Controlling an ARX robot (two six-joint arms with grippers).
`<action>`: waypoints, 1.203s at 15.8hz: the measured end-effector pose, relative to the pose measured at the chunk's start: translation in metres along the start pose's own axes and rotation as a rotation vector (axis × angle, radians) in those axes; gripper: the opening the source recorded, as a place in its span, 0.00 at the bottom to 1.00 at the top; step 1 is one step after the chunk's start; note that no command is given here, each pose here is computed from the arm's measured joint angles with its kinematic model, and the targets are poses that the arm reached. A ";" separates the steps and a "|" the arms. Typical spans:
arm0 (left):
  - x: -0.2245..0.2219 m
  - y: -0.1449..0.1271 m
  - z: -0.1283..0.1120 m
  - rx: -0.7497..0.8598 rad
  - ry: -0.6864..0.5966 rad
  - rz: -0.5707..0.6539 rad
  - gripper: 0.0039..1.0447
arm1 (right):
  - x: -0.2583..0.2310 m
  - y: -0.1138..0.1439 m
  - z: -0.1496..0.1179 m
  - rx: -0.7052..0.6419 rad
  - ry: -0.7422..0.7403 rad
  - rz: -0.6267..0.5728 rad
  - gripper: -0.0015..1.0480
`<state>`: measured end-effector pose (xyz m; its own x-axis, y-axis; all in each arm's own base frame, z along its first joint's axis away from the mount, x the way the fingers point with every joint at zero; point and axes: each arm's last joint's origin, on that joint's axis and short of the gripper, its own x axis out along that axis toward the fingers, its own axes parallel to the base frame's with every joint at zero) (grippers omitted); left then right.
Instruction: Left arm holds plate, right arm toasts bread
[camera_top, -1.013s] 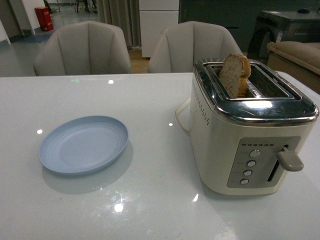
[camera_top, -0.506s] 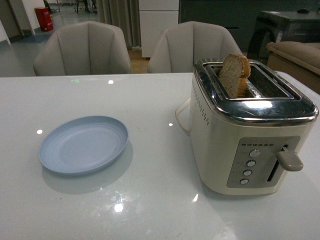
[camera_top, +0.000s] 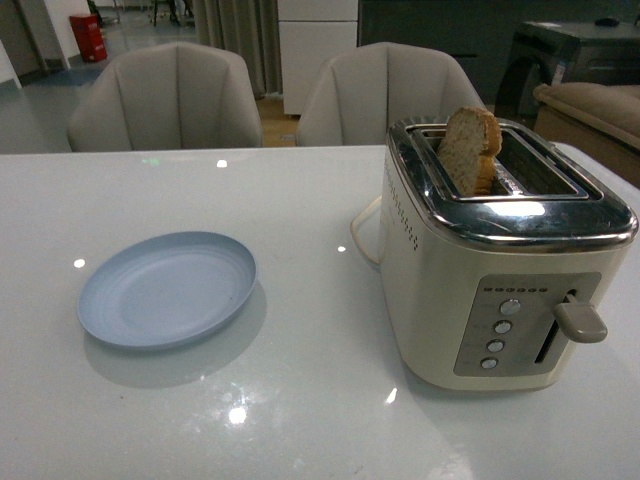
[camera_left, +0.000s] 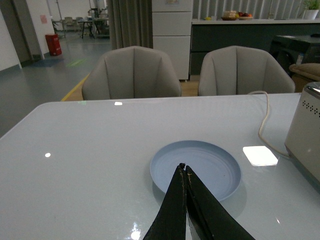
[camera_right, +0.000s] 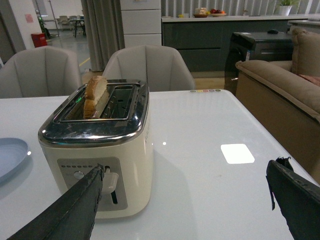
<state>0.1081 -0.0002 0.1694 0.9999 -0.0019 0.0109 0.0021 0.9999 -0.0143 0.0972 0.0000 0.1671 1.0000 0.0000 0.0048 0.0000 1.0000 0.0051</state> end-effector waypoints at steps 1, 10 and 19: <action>-0.005 0.000 -0.003 0.000 0.032 0.001 0.01 | 0.000 0.000 0.000 0.000 0.000 0.000 0.94; -0.011 0.000 -0.003 0.000 0.013 0.002 0.37 | 0.000 0.000 0.000 0.000 0.000 0.000 0.94; -0.011 0.000 -0.003 0.000 0.013 0.002 0.94 | 0.000 0.000 0.000 0.000 0.000 0.000 0.94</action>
<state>0.0976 0.0000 0.1660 1.0000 0.0000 -0.0021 0.0000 0.9999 -0.0139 0.0972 0.0000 0.1671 1.0000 0.0004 0.0051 -0.0004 1.0000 0.0051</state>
